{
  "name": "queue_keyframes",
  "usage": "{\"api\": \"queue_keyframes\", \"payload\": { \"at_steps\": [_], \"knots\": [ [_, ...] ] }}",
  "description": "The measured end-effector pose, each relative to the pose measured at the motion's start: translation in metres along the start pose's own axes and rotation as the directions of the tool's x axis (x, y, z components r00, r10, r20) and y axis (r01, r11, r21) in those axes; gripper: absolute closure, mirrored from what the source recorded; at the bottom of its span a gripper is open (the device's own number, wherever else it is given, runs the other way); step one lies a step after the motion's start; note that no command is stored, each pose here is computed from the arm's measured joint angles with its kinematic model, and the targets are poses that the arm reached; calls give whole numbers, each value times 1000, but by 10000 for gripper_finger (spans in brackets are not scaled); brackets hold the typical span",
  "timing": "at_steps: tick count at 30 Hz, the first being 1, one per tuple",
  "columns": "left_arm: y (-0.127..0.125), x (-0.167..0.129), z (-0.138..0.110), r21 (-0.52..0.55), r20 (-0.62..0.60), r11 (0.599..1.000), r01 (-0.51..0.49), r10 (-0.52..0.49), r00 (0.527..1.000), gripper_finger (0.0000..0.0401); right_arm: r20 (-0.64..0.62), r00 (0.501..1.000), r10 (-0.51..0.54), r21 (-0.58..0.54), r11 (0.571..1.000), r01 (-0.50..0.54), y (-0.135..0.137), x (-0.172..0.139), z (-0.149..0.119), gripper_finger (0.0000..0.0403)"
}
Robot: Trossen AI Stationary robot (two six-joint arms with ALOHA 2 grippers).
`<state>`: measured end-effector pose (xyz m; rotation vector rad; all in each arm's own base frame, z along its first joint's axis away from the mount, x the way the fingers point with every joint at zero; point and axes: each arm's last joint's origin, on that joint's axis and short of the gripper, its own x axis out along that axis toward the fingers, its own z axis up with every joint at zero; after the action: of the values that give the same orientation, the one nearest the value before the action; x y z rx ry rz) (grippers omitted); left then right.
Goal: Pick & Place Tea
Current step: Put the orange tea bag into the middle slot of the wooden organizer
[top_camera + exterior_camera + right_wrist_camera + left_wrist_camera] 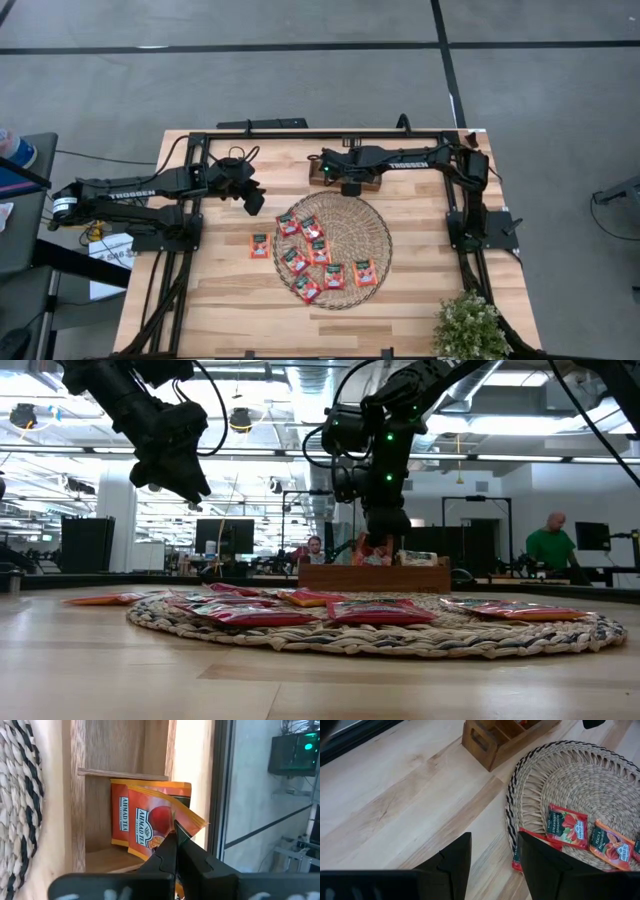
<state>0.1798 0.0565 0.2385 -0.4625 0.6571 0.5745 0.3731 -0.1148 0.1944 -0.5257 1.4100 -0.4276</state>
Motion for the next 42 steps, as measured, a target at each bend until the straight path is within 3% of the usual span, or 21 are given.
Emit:
{"api": "queue_keyframes", "payload": {
  "at_steps": [25,34,42],
  "knots": [
    [-1,0,0,-1,-11,1000,23,-23,1000,250,13,1000,24,15,1000,-24,1,0,1,402],
    [-1,0,0,-1,-11,1000,23,-23,1000,250,-90,996,27,-65,997,-33,21,31,3,402],
    [-1,0,0,1,-7,1000,17,-17,1000,250,-60,997,38,-58,997,-41,20,27,5,394]
  ]
}}
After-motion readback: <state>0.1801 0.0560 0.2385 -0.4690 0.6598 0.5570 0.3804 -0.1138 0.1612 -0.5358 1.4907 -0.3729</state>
